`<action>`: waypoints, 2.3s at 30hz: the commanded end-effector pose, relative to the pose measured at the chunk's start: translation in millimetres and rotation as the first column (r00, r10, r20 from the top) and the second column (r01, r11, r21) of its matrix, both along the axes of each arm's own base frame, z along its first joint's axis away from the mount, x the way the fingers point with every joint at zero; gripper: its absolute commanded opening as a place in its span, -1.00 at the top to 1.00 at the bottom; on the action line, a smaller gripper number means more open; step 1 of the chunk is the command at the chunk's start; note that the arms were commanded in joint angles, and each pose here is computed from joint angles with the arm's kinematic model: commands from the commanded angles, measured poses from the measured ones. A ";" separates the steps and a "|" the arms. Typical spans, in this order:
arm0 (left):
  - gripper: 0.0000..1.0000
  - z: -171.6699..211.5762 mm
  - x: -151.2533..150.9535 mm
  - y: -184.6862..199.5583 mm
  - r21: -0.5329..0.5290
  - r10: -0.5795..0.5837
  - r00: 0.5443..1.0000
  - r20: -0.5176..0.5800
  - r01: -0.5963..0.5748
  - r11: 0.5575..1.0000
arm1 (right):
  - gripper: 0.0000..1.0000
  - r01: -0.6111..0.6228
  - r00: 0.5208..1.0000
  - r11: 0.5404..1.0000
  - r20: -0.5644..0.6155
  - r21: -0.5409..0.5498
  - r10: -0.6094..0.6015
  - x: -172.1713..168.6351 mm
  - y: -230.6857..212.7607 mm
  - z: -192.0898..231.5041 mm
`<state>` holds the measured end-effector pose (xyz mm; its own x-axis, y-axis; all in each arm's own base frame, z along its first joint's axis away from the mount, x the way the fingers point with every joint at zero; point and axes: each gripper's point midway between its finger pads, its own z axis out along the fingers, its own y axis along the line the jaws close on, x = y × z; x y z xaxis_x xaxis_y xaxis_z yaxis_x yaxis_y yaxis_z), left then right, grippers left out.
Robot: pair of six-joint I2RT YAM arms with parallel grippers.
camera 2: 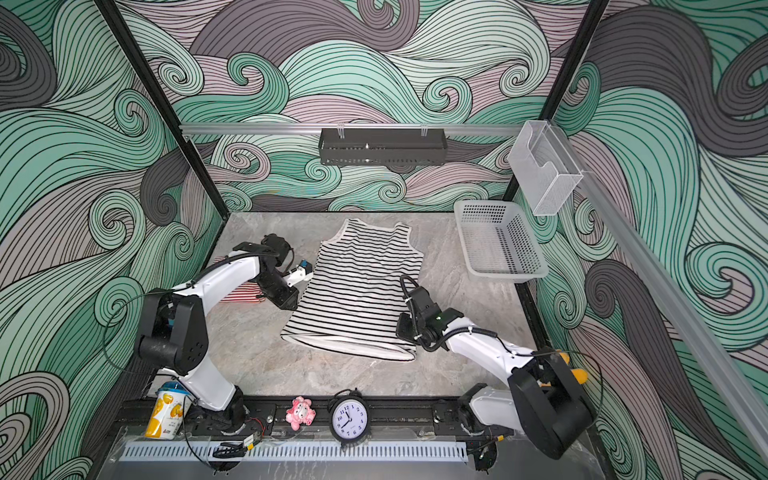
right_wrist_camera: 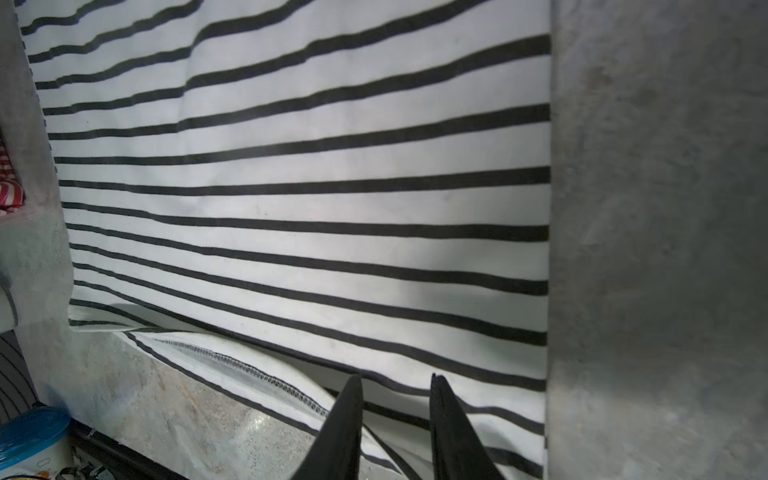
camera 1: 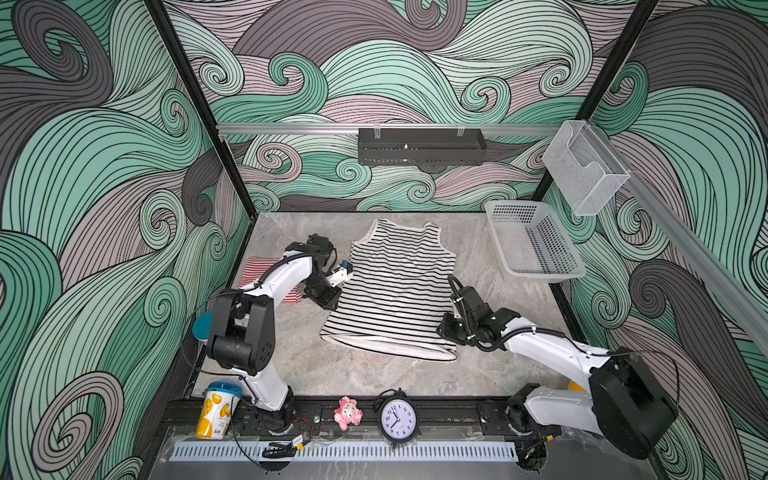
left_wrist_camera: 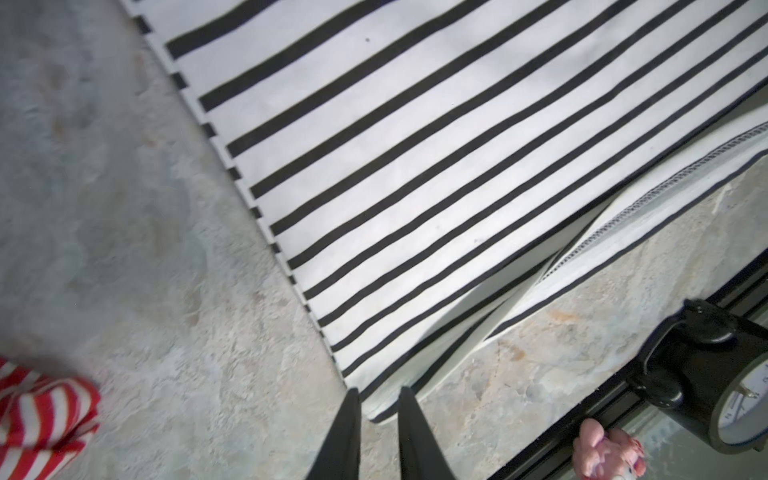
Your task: Fold and stack the tank tops
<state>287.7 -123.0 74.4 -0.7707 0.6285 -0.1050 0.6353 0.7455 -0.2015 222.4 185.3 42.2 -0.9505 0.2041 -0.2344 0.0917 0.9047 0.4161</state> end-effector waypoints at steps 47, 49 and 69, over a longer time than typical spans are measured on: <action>0.64 15.8 73.2 -82.2 0.057 -0.153 0.968 0.200 0.145 0.988 | 0.37 0.022 1.000 0.988 -0.013 0.153 -0.020 -42.1 47.2 1.7; 0.64 10.7 113.2 -84.7 0.063 -0.102 0.962 0.253 0.088 0.994 | 0.36 0.011 1.000 0.993 -0.013 0.116 -0.010 -44.9 50.6 -2.3; 0.65 -64.9 200.4 -55.9 0.223 -0.016 0.963 0.269 -0.046 0.974 | 0.15 0.216 0.975 0.976 -0.042 -0.037 -0.218 -50.0 -30.4 -10.0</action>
